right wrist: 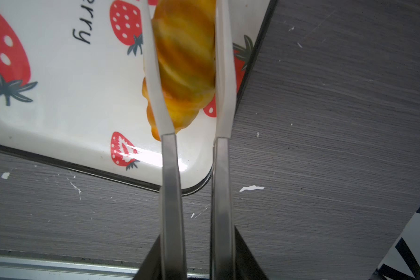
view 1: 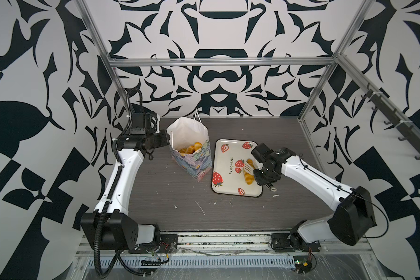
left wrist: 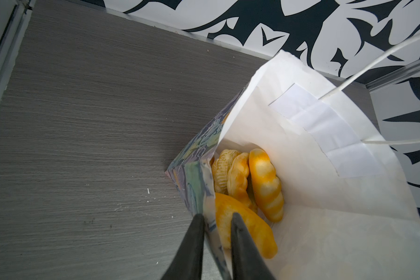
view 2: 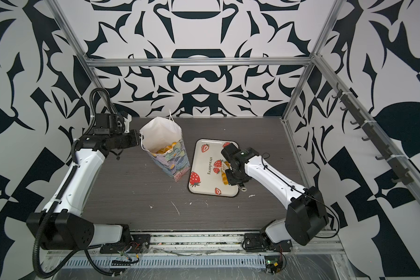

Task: Pack bread into a paper bag
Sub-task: Pick up the bread from the tray.

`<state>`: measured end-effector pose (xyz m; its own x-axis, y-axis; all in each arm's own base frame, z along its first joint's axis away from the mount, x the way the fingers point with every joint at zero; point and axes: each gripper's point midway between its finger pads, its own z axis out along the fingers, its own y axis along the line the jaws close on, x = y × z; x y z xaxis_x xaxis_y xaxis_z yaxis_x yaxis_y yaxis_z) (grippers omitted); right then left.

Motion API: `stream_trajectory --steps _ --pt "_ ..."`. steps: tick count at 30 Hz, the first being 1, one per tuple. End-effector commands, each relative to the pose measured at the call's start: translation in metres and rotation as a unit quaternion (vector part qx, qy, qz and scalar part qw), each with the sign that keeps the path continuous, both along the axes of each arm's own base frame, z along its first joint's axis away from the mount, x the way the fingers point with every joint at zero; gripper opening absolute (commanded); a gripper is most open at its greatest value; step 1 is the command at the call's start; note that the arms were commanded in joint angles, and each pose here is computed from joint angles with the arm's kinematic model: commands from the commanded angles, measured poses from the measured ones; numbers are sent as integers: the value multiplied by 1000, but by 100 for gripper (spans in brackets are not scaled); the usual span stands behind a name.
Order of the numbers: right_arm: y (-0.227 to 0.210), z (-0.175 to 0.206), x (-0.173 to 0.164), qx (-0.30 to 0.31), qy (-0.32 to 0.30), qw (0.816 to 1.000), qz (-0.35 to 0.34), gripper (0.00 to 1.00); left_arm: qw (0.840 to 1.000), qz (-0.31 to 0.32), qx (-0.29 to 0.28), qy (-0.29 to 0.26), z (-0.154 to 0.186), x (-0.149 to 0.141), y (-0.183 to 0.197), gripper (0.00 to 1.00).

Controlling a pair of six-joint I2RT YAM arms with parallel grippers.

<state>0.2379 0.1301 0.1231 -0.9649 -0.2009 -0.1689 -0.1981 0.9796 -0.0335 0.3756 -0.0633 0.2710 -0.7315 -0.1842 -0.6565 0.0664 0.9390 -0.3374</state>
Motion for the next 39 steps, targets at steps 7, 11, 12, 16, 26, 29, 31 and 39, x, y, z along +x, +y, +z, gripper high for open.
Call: stream_trajectory --steps 7,11,12,16,26,29,31,39 --pt "5 40 18 23 -63 998 -1 32 1000 0 0 17 -10 -3 1 24" --pt "12 56 23 47 -84 995 1 31 1000 0 0 17 -10 -3 1 24" --pt "14 59 24 51 -87 995 2 31 1000 0 0 16 -9 -3 1 23" --pt "23 78 28 68 -108 992 14 31 1000 1 1 15 -7 -3 2 23" --pt "44 128 32 85 -159 983 42 31 1000 3 3 13 -3 -4 3 24" --pt "53 143 31 89 -175 979 53 31 1000 4 3 12 -1 -4 3 24" --pt "58 152 30 91 -184 977 61 31 1000 4 3 12 -1 -5 3 23" --pt "76 184 30 91 -225 966 86 31 1000 4 5 8 3 -6 4 24"
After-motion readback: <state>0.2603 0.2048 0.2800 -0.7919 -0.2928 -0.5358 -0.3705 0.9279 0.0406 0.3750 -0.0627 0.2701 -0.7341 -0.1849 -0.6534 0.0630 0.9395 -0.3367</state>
